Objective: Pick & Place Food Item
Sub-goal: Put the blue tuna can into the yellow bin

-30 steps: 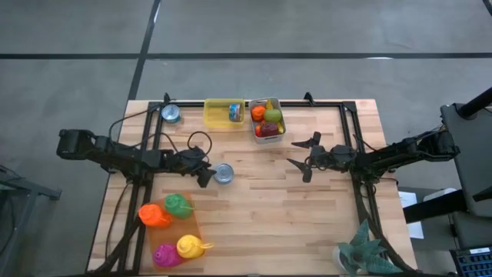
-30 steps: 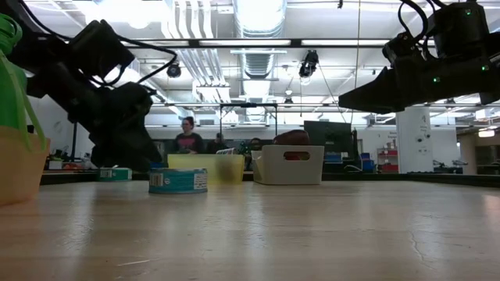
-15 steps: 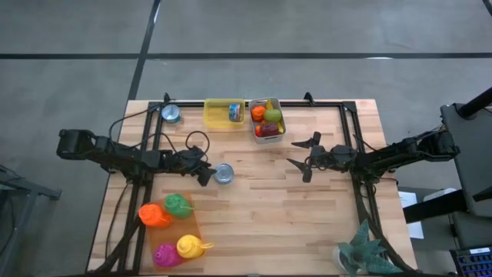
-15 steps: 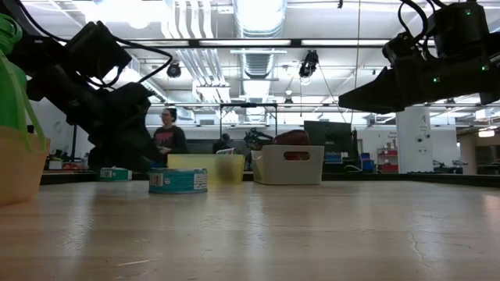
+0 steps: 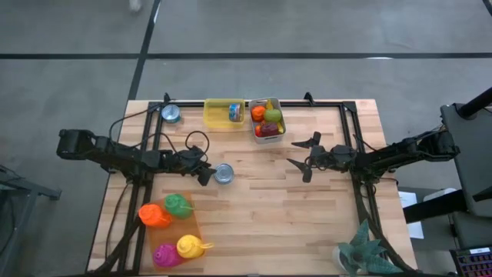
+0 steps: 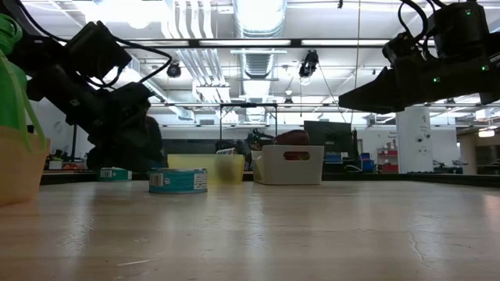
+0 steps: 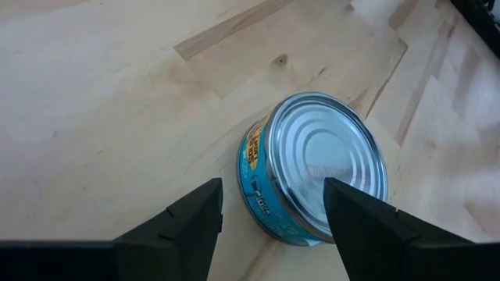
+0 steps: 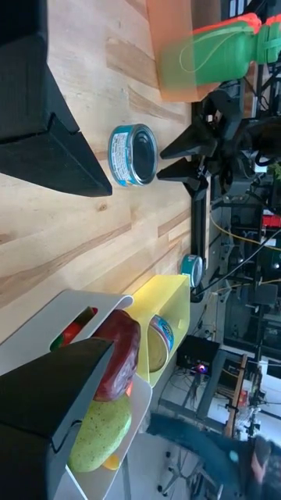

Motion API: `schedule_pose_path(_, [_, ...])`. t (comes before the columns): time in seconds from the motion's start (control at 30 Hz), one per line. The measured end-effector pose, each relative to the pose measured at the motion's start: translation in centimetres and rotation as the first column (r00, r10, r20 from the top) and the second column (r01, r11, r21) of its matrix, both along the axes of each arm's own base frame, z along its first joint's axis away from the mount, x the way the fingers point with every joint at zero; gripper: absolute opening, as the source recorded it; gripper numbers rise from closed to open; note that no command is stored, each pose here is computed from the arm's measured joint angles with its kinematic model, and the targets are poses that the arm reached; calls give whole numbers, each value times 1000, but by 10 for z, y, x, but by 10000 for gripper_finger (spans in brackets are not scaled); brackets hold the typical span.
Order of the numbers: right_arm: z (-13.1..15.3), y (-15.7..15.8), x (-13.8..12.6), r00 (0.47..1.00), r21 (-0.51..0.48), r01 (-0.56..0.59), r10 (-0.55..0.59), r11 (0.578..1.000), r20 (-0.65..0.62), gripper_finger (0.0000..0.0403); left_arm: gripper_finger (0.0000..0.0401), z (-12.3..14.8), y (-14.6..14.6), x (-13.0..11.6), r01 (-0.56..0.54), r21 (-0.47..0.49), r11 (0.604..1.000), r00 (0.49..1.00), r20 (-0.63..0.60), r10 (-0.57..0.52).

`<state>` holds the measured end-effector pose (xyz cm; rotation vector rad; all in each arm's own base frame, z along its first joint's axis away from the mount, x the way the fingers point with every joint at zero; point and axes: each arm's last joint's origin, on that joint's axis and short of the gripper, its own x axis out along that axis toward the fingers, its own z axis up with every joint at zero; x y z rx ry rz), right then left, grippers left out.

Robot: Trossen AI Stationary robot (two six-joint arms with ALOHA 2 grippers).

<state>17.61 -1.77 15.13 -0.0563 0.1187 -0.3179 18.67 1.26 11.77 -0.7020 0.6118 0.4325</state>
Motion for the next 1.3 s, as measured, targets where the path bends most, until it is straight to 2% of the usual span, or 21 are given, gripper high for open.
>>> schedule_pose_path(0.53, [0,-1,0,1000,-1,24,-24,1000,1,306,226,0,0,0,4,9,1000,1000,-2,-4])
schedule_pose_path(0.73, [6,-1,4,996,160,31,-44,987,77,306,226,0,0,0,4,9,1000,1000,-2,-4])
schedule_pose_path(0.83, [8,1,5,995,241,-33,8,970,104,306,226,0,0,0,4,9,1000,1000,-2,-4])
schedule_pose_path(0.97, [7,2,5,994,267,-47,18,963,107,306,226,0,0,0,2,7,1000,1000,-1,-2])
schedule_pose_path(1.1, [1,3,7,999,339,-44,33,940,36,306,226,1,0,0,2,7,1000,1000,2,-2])
schedule_pose_path(1.2, [-6,5,10,991,399,-22,73,917,-114,306,226,1,0,1,2,7,1000,1000,3,-2])
schedule_pose_path(1.3, [-6,6,16,972,399,27,70,917,-226,306,226,1,0,1,1,7,1000,1000,5,-1])
